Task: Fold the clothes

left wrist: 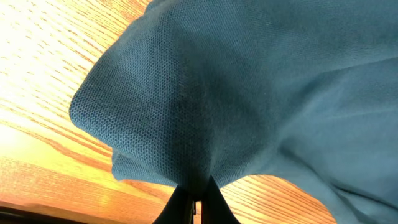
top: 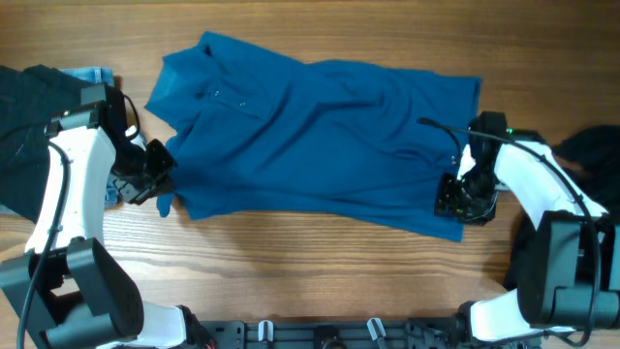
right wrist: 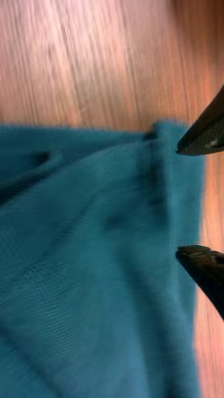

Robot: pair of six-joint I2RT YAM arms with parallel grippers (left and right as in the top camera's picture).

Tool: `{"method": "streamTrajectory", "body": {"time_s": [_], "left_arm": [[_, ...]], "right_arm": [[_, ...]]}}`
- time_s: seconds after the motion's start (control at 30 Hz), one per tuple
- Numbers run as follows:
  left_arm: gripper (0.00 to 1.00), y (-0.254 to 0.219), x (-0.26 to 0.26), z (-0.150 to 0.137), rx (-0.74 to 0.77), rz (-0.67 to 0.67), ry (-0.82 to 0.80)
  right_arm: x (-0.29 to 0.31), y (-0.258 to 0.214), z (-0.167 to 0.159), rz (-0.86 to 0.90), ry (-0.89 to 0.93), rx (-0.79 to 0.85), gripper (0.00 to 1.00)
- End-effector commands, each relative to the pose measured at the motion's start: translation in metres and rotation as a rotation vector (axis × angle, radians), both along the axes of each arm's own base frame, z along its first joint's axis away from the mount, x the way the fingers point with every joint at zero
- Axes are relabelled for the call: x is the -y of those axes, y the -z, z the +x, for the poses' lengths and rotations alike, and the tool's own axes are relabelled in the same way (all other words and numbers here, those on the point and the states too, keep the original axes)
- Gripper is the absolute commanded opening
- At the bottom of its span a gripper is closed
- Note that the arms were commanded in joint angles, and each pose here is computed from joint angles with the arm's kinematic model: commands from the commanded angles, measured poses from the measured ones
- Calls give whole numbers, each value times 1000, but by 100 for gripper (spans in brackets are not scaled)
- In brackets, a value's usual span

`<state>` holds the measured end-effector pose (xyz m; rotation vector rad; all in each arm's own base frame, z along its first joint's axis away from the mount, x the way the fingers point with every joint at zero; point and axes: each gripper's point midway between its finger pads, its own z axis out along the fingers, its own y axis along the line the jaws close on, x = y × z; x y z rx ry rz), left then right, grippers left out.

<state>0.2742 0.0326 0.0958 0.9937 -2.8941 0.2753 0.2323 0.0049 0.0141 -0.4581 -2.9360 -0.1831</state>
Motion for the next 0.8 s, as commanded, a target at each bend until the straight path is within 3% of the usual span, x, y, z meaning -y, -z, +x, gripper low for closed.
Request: {"method": "streamTrajectory", "body": {"time_s": [0.0, 0.3, 0.43, 0.77], "left_arm": [[4, -6, 0, 5, 31, -6, 6], [4, -6, 0, 5, 32, -5, 6], [4, -6, 0, 5, 31, -6, 7], [4, -6, 0, 5, 31, -6, 6]], "right_arm": [[-18, 8, 0, 103, 34, 26, 51], [-16, 15, -2, 90, 34, 33, 51], [4, 17, -13, -48, 119, -26, 51], [8, 19, -2, -66, 143, 16, 53]]}}
